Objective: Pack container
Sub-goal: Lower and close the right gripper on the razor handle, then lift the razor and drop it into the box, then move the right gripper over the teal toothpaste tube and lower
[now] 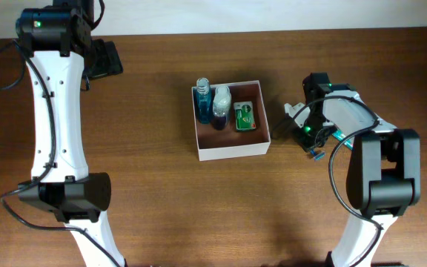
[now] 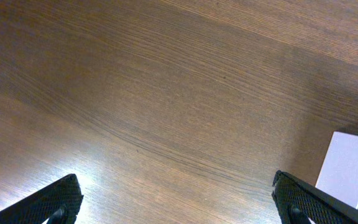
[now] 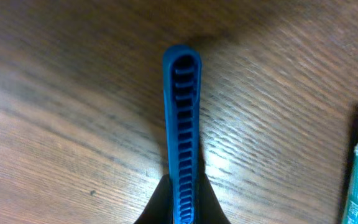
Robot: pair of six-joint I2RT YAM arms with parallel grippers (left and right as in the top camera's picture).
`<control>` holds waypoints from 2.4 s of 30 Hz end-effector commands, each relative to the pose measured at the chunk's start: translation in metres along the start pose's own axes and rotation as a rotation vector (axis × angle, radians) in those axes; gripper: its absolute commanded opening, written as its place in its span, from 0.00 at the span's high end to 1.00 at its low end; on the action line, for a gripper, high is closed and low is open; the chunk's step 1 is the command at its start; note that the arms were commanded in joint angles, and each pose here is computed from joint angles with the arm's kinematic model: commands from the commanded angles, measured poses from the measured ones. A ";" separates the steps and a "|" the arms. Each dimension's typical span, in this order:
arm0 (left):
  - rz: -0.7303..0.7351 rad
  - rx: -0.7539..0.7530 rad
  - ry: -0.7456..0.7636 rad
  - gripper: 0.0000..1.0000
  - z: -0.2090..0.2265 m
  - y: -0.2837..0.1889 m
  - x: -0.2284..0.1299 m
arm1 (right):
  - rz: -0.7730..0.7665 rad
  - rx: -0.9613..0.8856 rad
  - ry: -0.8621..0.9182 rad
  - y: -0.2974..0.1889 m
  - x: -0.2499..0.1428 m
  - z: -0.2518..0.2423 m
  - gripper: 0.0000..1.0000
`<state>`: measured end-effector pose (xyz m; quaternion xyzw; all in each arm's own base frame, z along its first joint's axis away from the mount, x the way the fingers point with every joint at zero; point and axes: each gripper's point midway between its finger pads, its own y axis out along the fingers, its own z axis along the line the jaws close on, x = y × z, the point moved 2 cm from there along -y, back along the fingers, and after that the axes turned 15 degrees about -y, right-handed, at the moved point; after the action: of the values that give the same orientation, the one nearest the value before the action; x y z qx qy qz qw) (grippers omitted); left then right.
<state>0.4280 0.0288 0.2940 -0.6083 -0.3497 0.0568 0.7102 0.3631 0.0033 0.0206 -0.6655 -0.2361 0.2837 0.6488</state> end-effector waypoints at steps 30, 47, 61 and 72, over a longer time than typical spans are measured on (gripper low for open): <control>-0.004 -0.002 -0.014 0.01 0.002 -0.003 0.000 | -0.331 0.189 0.308 -0.171 0.128 0.079 0.96; -0.004 -0.002 -0.014 0.01 0.002 -0.003 0.000 | -0.207 -0.097 0.398 -0.163 0.091 0.023 0.00; -0.004 -0.002 -0.013 0.01 0.002 -0.003 0.000 | -0.021 -0.096 0.280 -0.151 -0.005 -0.049 0.01; -0.003 -0.001 -0.013 0.01 0.002 -0.003 0.000 | -0.099 0.129 0.273 -0.099 -0.050 -0.068 0.00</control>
<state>0.4279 0.0288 0.2939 -0.6083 -0.3495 0.0569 0.7103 0.3860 -0.0801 0.1413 -0.6848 -0.1314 0.1483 0.7013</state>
